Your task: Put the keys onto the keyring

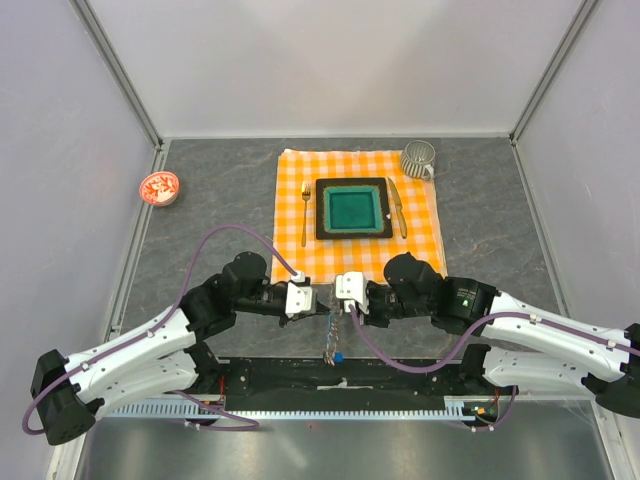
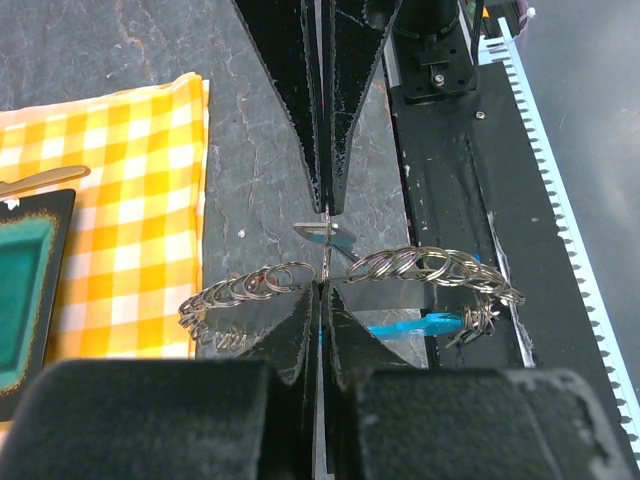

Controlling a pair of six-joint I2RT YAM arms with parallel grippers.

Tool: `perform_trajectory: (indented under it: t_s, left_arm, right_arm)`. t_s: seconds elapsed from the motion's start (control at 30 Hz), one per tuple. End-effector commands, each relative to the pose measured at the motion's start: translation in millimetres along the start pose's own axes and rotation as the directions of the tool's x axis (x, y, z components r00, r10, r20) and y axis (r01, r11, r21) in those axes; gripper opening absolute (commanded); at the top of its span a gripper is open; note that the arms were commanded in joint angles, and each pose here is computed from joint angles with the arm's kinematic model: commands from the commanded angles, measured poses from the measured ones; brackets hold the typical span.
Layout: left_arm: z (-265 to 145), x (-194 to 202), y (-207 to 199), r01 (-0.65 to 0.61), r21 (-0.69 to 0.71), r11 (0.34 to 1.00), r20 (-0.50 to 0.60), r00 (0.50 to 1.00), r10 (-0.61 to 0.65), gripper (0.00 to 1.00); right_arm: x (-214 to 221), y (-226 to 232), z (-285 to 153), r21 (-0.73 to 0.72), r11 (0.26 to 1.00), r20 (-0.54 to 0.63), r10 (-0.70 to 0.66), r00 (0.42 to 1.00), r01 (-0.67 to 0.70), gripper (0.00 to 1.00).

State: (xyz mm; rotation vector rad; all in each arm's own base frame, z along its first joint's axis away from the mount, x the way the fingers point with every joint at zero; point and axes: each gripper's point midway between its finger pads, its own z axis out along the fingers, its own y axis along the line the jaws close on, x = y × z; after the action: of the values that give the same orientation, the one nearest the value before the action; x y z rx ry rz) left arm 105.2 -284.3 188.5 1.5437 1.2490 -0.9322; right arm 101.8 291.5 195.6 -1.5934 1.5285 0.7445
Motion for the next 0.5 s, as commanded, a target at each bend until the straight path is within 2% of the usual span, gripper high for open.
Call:
perform_trajectory:
  t_s: [0.0, 0.47]
  left_arm:
    - [-3.5, -41.5, 12.0, -0.097, -0.038, 0.995, 0.109, 0.989, 0.1, 0.02]
    - [-8.5, -44.0, 17.8, -0.105, -0.089, 0.99, 0.114, 0.987, 0.115, 0.02]
  right_arm:
    - [-23.2, -1.4, 1.3, 0.0, 0.999, 0.085, -0.036, 0.996, 0.036, 0.0]
    - [-11.7, -11.9, 2.4, 0.067, 0.998, 0.037, -0.004, 0.999, 0.002, 0.0]
